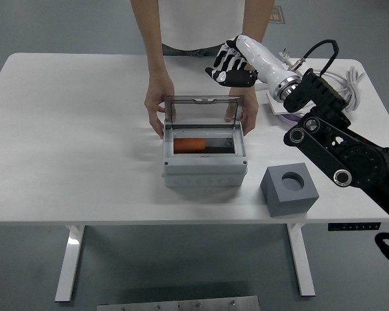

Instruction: Fetch the battery,place it into the box,close the lid of the box

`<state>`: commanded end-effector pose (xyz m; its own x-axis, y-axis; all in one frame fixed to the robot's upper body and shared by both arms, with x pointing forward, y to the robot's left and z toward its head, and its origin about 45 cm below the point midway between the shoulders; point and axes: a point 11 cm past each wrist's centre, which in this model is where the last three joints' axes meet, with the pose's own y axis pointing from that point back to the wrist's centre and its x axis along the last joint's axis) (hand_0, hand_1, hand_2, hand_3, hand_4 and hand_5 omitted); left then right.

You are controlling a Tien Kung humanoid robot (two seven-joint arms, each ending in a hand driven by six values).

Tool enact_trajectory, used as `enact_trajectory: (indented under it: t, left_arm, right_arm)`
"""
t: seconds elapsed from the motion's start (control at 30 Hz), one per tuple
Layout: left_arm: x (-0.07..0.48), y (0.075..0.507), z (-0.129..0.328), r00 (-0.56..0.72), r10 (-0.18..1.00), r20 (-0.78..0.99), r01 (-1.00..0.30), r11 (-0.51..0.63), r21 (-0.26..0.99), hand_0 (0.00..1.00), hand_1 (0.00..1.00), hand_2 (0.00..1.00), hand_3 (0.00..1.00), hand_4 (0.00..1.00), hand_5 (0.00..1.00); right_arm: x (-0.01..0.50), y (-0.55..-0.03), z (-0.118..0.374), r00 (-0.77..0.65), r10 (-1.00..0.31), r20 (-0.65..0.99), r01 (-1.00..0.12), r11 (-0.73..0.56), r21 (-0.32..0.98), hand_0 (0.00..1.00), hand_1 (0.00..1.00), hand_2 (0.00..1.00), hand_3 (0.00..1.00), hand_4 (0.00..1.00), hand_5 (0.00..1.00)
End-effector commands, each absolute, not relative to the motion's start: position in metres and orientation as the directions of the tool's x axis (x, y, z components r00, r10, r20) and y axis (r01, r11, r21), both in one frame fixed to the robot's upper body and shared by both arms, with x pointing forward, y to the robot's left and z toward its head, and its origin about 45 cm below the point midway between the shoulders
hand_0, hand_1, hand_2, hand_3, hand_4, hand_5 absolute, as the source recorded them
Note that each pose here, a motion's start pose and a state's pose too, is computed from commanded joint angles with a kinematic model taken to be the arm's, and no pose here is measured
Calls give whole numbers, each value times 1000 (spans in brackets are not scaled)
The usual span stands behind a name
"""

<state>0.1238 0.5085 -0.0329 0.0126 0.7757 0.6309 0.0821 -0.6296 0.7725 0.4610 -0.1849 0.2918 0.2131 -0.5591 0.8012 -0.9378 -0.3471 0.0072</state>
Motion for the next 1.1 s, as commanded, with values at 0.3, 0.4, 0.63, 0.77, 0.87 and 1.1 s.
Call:
enact_trajectory:
  t: [0.3,0.4,0.63,0.77,0.87,1.1]
  left_arm:
    - [126,508,-32,17,776,631,77,-630,773,654,698,576,593,516,2]
    - [126,509,-32,18,775,632,76,-631,772,654,698,576,593,516,2]
    - [128,509,-32,19,775,632,72,-631,772,654,698,577,593,516,2]
    - [129,509,-31,19,774,633,71,-632,771,655,698,576,593,514,2]
    - [129,510,-31,18,772,635,72,-634,770,655,698,576,593,514,2]
    - [128,511,-31,14,770,638,74,-637,767,658,698,574,593,513,2]
  right_arm:
    - [464,-184,275,255,-577,776,-939,-339,56,564,601,619,575,721,370]
    - [464,-184,270,267,-579,770,-938,-338,71,564,601,619,575,721,370]
    - [463,-181,258,292,-580,760,-935,-340,100,697,677,683,652,807,642]
    - [463,-181,256,296,-578,761,-935,-340,105,708,678,686,672,837,771]
    - [462,-181,256,298,-572,764,-934,-342,108,708,678,686,672,837,771]
    - [459,-183,253,320,-545,775,-926,-354,133,720,679,688,673,846,835]
